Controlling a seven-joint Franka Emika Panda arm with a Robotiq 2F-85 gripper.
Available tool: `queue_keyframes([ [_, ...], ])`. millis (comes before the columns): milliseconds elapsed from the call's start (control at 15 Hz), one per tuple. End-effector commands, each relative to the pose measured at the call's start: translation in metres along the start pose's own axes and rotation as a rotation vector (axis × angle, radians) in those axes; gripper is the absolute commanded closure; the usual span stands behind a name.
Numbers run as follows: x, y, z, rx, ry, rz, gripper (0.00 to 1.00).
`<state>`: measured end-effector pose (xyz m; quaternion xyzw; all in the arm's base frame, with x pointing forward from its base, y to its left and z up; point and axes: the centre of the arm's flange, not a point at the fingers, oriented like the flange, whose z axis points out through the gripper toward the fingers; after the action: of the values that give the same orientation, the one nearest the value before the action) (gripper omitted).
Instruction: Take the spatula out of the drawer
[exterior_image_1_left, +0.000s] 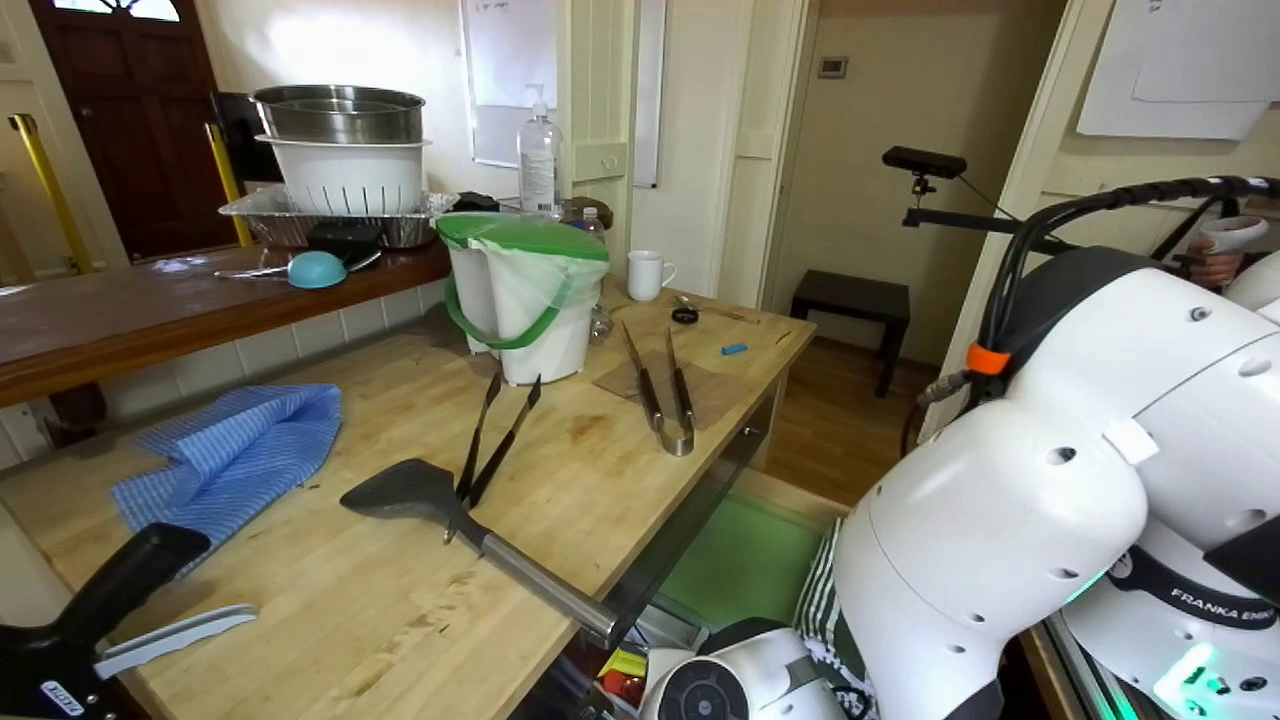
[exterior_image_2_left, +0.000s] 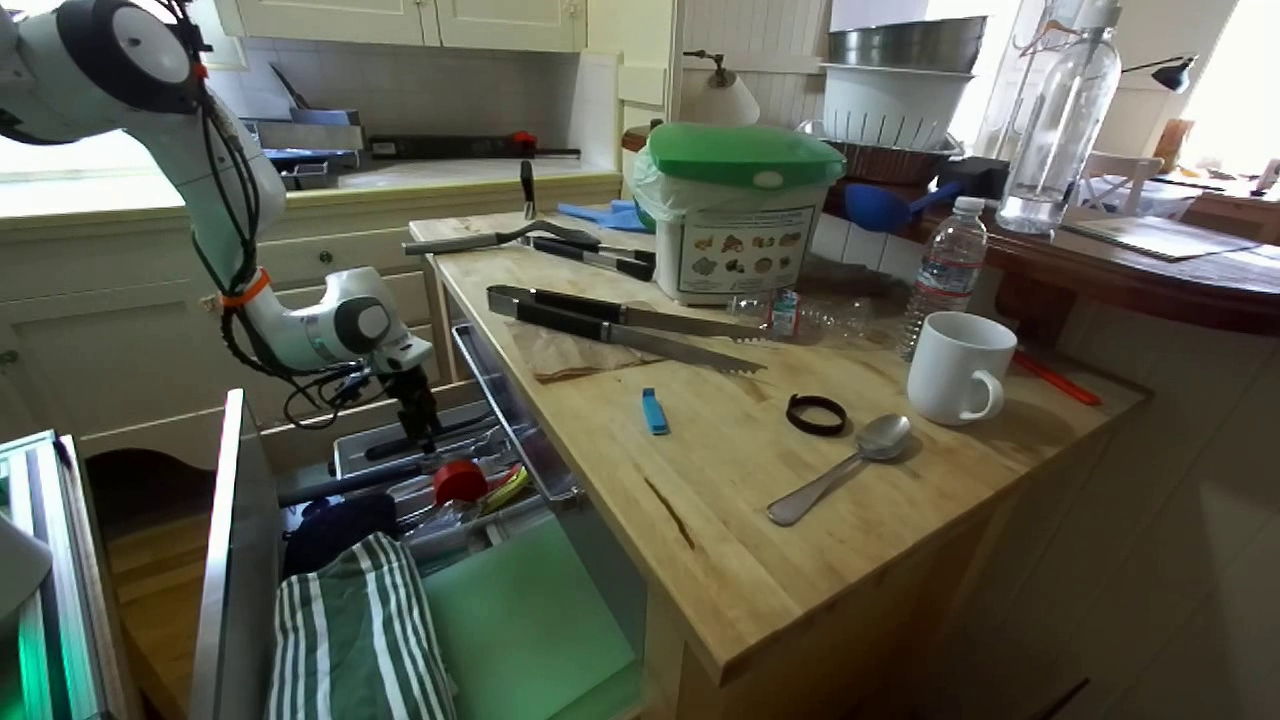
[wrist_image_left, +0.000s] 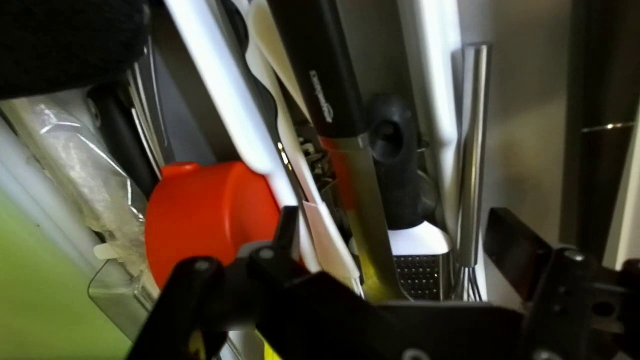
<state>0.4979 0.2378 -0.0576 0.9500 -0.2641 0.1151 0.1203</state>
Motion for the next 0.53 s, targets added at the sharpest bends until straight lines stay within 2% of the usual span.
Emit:
queue_keyframes([
  [0,0.012,-0.017,0.018,0.007,-0.026,-0.008,0.05],
  [467,0.016,0.002,0.042,-0.01,-0.054,0.026,0.02],
])
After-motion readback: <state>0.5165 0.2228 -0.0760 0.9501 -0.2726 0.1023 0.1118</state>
